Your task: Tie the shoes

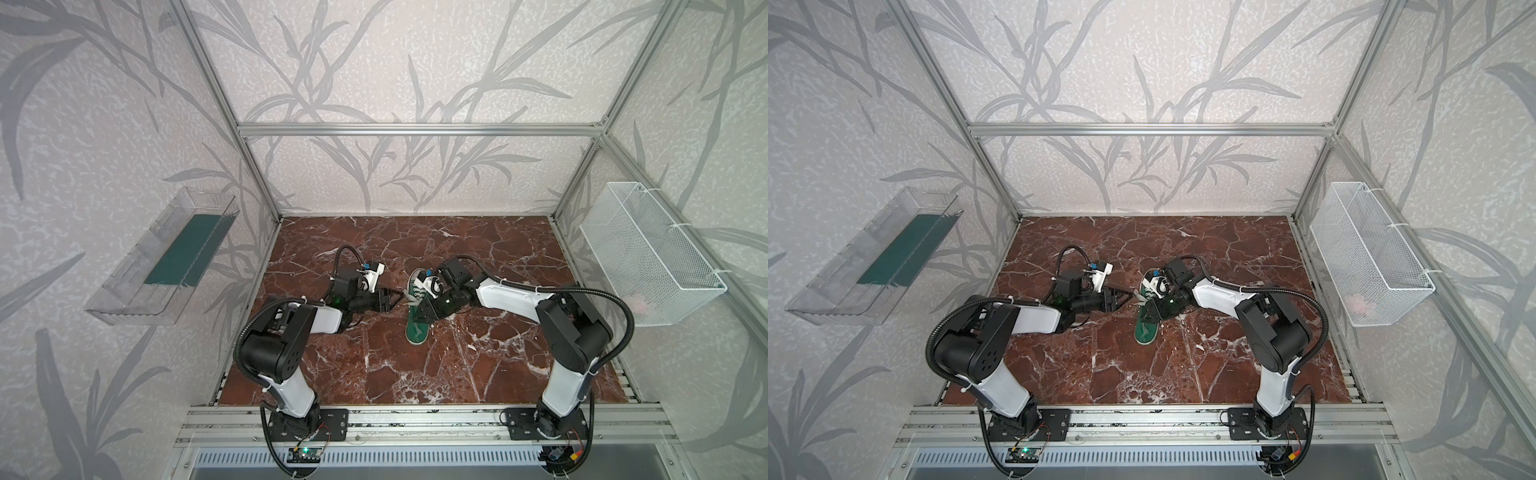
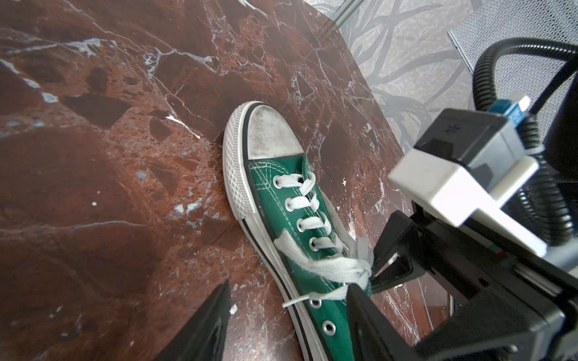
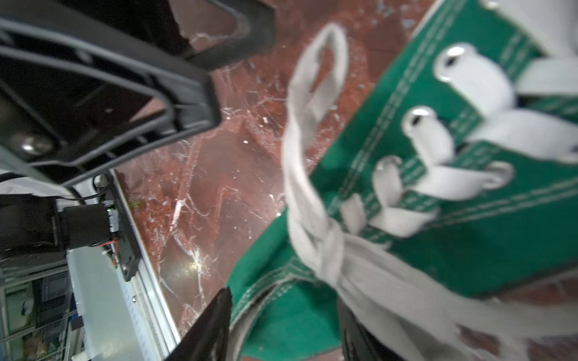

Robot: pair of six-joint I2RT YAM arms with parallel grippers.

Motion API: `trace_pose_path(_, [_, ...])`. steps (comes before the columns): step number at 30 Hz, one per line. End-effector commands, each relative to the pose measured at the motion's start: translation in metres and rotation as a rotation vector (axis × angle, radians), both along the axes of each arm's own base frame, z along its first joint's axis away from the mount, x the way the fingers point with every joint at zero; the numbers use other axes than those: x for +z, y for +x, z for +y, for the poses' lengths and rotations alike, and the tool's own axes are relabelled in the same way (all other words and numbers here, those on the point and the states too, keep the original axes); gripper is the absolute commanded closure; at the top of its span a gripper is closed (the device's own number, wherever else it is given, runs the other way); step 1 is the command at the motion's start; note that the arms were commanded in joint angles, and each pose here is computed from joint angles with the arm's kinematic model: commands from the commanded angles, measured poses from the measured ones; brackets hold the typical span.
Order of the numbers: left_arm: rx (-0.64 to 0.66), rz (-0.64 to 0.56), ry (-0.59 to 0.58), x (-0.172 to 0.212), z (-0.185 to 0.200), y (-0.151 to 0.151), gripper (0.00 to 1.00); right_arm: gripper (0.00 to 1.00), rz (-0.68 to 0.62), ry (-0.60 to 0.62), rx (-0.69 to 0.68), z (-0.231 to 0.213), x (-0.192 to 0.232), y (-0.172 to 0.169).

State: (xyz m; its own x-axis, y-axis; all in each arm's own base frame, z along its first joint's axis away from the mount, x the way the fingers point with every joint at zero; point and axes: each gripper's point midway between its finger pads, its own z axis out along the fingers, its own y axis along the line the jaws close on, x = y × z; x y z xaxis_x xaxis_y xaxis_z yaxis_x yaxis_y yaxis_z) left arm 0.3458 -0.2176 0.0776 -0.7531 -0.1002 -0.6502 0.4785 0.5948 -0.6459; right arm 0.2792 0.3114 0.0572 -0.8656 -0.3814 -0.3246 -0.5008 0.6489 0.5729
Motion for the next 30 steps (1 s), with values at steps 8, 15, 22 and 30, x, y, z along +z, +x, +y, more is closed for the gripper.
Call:
trace_pose_path(8, [0.002, -0.041, -0.007, 0.010, 0.000, 0.008, 0.38, 0.39, -0.062, -0.354, -0.180, -0.070, -0.010, 0.009])
trace_pose_path(15, [-0.043, -0.042, -0.017, 0.008, -0.004, 0.000, 0.41, 0.40, -0.144, -0.263, -0.151, -0.072, 0.019, 0.010])
trace_pose_path(22, [-0.113, -0.024, -0.046, 0.004, -0.014, -0.006, 0.44, 0.41, -0.301, -0.180, 0.018, -0.062, 0.043, 0.016])
trace_pose_path(30, [-0.188, 0.004, -0.143, 0.007, -0.028, -0.008, 0.43, 0.45, -0.404, 0.016, 0.128, -0.035, 0.060, 0.036])
